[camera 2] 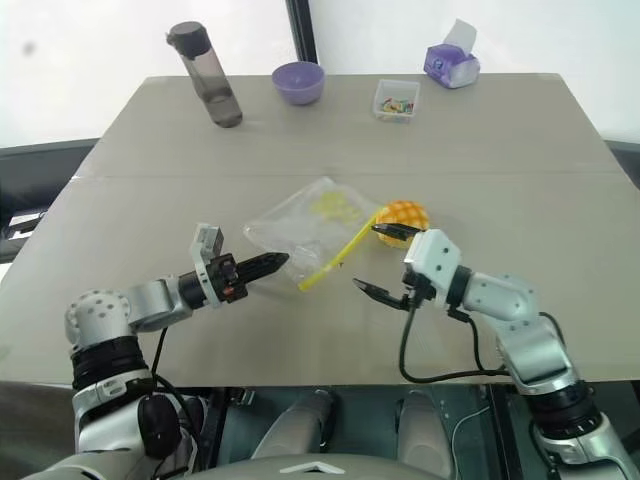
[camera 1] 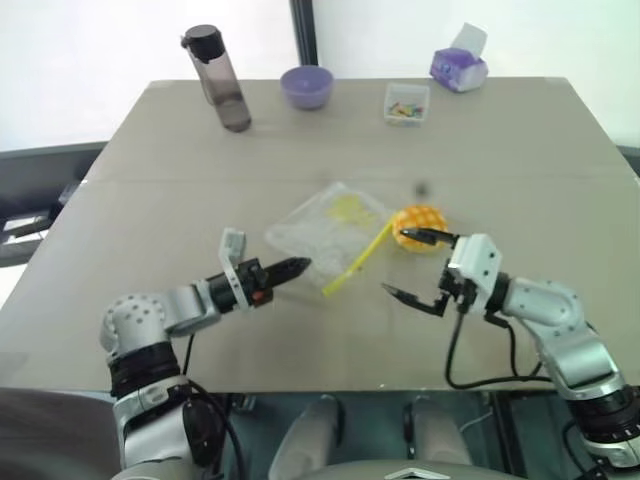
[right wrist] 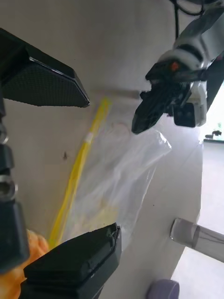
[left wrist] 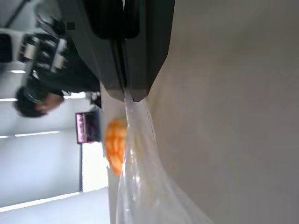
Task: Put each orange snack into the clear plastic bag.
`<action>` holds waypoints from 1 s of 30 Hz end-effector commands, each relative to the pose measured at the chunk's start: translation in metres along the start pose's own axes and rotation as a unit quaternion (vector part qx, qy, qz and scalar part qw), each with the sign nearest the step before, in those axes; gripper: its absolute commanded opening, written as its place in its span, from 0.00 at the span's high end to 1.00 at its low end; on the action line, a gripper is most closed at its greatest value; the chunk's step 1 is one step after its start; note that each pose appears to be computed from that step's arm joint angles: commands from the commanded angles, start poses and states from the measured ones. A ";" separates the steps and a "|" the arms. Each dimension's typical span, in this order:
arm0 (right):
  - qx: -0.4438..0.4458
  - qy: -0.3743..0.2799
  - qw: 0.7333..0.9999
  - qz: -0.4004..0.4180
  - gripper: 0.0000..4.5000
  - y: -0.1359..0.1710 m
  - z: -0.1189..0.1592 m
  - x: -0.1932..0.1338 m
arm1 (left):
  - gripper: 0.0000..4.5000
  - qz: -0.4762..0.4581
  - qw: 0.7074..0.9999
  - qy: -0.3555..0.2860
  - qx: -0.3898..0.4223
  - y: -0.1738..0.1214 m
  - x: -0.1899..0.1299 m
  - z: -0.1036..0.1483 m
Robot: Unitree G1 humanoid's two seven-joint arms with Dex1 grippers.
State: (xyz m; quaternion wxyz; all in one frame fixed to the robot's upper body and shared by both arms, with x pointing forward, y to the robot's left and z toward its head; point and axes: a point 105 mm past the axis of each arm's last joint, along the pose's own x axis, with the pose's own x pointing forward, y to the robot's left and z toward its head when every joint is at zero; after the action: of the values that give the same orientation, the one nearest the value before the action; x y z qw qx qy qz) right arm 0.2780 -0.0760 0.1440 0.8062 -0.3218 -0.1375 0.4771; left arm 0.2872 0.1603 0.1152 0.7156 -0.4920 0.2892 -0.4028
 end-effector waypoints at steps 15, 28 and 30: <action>-0.200 -0.001 0.978 -0.052 0.00 -0.011 -0.010 0.053 | 0.99 -0.064 0.997 0.037 0.006 -0.049 -0.032 -0.045; -0.193 -0.015 0.979 -0.057 0.99 -0.010 -0.007 0.054 | 1.00 -0.021 0.998 0.044 0.044 -0.048 -0.032 -0.049; -0.190 -0.016 0.980 -0.062 0.99 -0.013 -0.005 0.054 | 1.00 -0.002 0.995 0.035 0.090 -0.047 -0.030 -0.047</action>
State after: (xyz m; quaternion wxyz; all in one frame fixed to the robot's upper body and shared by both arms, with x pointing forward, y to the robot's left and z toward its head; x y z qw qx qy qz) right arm 0.3171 -0.0356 0.1294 0.7503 -0.4635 -0.2343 0.4090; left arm 0.2200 0.1554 0.1354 0.7218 -0.4434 0.2985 -0.4397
